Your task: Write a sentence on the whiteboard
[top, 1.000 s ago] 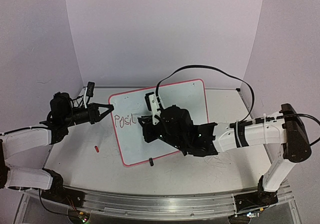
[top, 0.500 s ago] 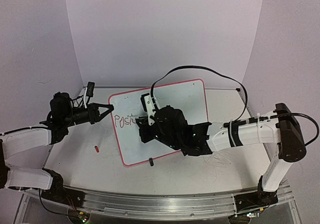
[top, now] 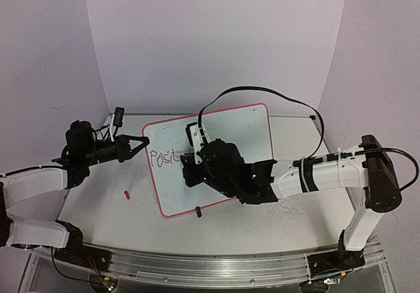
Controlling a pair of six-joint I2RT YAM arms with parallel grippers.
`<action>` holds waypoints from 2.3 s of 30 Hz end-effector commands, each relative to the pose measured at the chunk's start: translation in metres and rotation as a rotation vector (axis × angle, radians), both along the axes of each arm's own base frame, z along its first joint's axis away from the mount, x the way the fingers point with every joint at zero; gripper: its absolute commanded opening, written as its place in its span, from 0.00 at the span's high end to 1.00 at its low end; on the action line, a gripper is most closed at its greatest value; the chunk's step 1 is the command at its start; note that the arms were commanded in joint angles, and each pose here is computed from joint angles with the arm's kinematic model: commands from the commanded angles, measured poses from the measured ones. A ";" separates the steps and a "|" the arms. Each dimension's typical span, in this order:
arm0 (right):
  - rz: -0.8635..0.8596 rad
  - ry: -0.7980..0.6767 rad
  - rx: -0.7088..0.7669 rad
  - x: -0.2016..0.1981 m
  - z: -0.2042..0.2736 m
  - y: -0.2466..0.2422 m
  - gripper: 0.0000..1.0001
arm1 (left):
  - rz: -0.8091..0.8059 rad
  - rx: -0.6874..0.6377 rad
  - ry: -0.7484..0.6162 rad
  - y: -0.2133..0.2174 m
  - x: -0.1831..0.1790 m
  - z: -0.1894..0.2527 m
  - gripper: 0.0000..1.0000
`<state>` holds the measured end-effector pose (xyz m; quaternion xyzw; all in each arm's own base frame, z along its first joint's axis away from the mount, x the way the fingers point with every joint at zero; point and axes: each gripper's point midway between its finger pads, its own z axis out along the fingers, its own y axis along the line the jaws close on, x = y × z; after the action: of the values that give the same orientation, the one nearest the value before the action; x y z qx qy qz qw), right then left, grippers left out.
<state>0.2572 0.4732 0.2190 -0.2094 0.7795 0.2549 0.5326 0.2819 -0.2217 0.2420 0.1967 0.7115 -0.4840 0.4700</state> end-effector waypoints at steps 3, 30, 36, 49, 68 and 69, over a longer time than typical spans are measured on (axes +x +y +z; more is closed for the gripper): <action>0.042 -0.019 0.153 -0.005 0.043 -0.015 1.00 | -0.010 -0.010 -0.092 -0.001 -0.001 0.019 1.00; -0.045 0.005 0.030 0.015 0.009 -0.011 1.00 | -0.017 -0.009 -0.089 -0.002 0.000 0.019 1.00; 0.004 -0.016 0.097 0.004 0.033 -0.013 1.00 | -0.015 -0.010 -0.091 -0.002 0.000 0.020 1.00; 0.022 0.002 0.079 0.002 0.018 -0.009 1.00 | -0.015 -0.011 -0.089 -0.002 0.000 0.020 1.00; -0.032 0.026 0.032 0.008 0.001 -0.013 1.00 | -0.014 -0.012 -0.093 -0.001 -0.001 0.020 1.00; -0.034 0.031 0.030 0.008 0.000 -0.013 1.00 | -0.014 -0.012 -0.093 -0.001 -0.001 0.020 1.00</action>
<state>0.2604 0.4580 0.2140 -0.2017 0.7842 0.2646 0.5238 0.2811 -0.2220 0.2420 0.1984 0.7108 -0.4856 0.4685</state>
